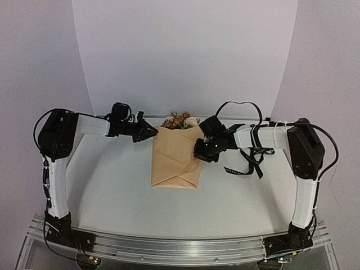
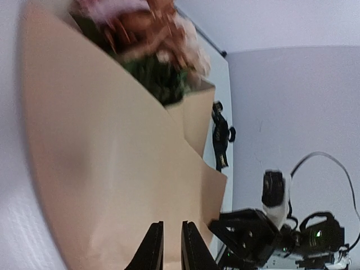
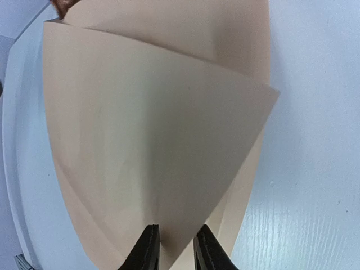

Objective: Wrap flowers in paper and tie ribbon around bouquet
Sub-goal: Pick up the ribbon from the center of the board.

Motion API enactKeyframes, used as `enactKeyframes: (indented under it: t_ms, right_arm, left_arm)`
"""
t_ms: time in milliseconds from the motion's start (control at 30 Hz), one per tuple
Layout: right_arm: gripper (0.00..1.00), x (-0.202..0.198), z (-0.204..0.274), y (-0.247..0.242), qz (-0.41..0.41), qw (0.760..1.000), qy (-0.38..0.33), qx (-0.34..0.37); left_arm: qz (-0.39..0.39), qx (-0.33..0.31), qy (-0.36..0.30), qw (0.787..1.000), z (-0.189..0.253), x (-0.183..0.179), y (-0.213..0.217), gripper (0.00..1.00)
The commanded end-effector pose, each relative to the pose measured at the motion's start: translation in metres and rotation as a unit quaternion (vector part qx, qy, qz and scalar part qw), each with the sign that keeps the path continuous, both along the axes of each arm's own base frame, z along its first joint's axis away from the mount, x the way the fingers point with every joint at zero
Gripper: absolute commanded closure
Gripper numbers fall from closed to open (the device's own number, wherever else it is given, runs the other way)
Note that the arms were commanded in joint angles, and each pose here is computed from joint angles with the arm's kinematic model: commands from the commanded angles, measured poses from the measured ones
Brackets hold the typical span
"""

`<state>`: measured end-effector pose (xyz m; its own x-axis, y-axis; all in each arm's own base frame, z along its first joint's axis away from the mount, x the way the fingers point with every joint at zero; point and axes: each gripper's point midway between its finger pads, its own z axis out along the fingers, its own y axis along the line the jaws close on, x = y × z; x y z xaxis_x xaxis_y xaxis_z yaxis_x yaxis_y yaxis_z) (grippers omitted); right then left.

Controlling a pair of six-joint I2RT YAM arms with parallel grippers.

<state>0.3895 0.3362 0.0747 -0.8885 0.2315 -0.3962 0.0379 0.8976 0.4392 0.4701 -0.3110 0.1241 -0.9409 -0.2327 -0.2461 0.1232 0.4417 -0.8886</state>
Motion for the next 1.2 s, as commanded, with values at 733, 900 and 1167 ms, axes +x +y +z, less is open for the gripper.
enactKeyframes:
  t_ms: [733,900,1167]
  right_arm:
    - [0.77,-0.019,0.019,-0.043,-0.002,0.999,-0.013,-0.032]
    - [0.74,-0.025,0.021,-0.078,-0.029,0.997,-0.023,-0.062]
    - [0.50,-0.056,0.012,-0.163,-0.115,0.986,-0.027,-0.119]
  left_arm:
    - [-0.149,-0.006,0.075,0.986,-0.072,-0.102,-0.139,0.89]
    - [-0.162,-0.028,0.038,0.986,-0.033,-0.102,-0.143,0.87]
    - [-0.180,-0.033,0.005,0.983,0.002,-0.109,-0.140,0.84]
